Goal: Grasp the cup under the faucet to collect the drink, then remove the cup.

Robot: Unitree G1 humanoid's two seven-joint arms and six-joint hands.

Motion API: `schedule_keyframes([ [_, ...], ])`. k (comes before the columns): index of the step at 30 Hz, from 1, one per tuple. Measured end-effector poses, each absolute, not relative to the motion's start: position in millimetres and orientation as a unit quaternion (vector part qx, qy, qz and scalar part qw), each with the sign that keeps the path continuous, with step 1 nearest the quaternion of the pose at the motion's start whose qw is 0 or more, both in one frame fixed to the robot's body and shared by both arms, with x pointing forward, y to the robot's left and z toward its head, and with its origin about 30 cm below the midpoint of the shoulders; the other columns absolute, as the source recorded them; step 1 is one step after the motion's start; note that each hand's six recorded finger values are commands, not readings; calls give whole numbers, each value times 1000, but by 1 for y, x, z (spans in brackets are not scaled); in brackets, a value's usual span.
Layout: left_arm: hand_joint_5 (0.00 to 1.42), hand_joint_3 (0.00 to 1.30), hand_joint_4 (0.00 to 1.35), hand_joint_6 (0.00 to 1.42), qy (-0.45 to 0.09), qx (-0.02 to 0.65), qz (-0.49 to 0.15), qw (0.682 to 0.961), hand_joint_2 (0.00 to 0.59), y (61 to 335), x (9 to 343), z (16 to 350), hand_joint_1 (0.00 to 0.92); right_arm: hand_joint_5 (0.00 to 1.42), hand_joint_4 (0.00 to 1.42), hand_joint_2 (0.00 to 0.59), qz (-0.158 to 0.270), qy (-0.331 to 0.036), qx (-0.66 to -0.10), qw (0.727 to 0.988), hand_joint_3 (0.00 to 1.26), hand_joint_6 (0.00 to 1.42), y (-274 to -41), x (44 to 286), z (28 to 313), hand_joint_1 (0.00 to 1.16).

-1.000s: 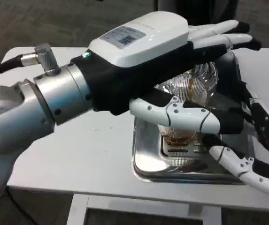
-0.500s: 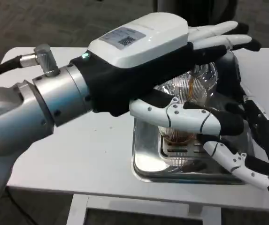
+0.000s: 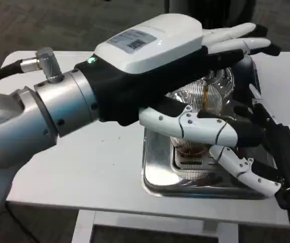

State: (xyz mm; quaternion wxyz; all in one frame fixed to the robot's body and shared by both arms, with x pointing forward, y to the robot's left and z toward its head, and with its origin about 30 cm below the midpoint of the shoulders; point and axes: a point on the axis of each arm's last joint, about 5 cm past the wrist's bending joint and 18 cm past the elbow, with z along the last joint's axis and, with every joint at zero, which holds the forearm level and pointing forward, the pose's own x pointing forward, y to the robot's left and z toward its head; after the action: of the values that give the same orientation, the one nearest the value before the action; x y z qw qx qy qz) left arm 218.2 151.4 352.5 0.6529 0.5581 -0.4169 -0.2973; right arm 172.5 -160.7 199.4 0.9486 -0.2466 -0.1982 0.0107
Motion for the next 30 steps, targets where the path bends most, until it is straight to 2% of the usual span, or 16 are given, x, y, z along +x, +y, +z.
schedule_keyframes([
  [17,62,118,17,124,-415,562,-291,654,104,155,217,355,0,127,54,280,13,-211,-242,947,54,212,-153,187,202,534],
  [30,62,118,17,124,-415,564,-289,652,104,158,217,355,0,133,54,283,19,-204,-237,950,55,212,-148,196,200,528],
])
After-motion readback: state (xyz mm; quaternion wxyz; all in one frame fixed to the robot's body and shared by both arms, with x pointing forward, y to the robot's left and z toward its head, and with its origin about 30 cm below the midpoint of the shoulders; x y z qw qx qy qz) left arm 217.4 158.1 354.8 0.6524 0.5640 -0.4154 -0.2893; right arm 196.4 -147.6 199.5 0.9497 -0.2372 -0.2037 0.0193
